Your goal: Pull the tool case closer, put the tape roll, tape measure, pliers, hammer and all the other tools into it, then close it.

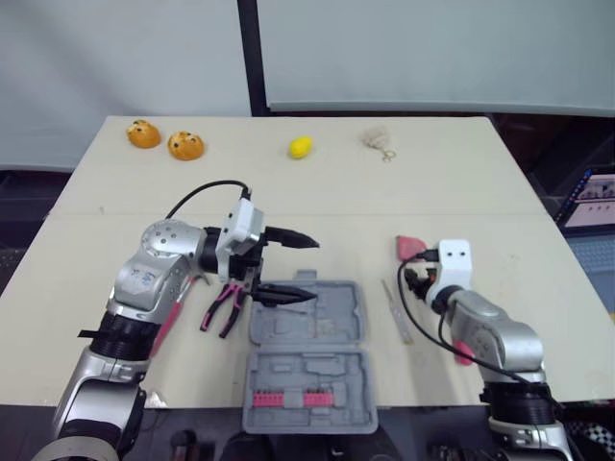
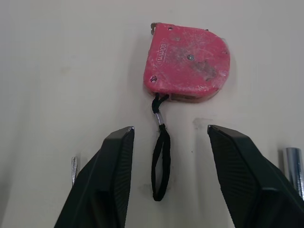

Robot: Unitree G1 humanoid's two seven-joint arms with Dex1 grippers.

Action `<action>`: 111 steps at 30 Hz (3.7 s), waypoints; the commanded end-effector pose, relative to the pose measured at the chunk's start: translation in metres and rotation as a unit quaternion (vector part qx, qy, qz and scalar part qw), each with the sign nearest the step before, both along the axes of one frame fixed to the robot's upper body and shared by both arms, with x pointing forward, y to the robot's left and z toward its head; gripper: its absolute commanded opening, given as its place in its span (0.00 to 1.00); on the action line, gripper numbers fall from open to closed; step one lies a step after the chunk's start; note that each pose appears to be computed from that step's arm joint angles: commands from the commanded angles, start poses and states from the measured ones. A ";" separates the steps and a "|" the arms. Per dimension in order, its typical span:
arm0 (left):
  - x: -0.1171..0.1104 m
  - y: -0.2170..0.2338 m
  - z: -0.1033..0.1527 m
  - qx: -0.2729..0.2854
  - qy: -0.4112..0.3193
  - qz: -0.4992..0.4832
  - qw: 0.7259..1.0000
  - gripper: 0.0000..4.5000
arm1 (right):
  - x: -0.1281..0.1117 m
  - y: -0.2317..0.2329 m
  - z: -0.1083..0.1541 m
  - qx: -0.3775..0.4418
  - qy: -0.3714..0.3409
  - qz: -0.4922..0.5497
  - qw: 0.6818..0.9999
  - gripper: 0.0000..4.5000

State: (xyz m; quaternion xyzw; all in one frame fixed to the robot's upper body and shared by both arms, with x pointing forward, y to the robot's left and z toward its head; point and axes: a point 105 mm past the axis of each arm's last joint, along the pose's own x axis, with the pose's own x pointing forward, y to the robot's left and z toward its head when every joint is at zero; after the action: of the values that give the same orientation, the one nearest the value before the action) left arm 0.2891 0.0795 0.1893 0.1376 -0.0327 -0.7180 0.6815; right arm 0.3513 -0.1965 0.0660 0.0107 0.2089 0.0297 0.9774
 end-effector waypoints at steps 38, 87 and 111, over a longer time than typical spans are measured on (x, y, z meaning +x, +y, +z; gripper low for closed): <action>0.010 -0.005 0.008 -0.003 -0.046 0.016 0.999 1.00 | 0.012 -0.002 -0.014 0.008 -0.013 -0.004 1.000 0.00; -0.033 0.072 -0.019 0.129 0.021 -0.023 0.991 1.00 | -0.186 0.036 -0.037 0.070 0.136 0.099 0.983 0.00; -0.039 0.060 -0.019 0.125 0.022 -0.046 0.991 1.00 | -0.218 0.049 -0.042 0.082 0.175 0.120 0.974 0.00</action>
State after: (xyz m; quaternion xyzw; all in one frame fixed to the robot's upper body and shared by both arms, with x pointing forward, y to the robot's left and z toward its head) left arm 0.2528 0.1434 0.1655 0.2006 0.0786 -0.7443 0.6321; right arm 0.1331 -0.1534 0.0133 0.0681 0.3888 0.1502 0.9065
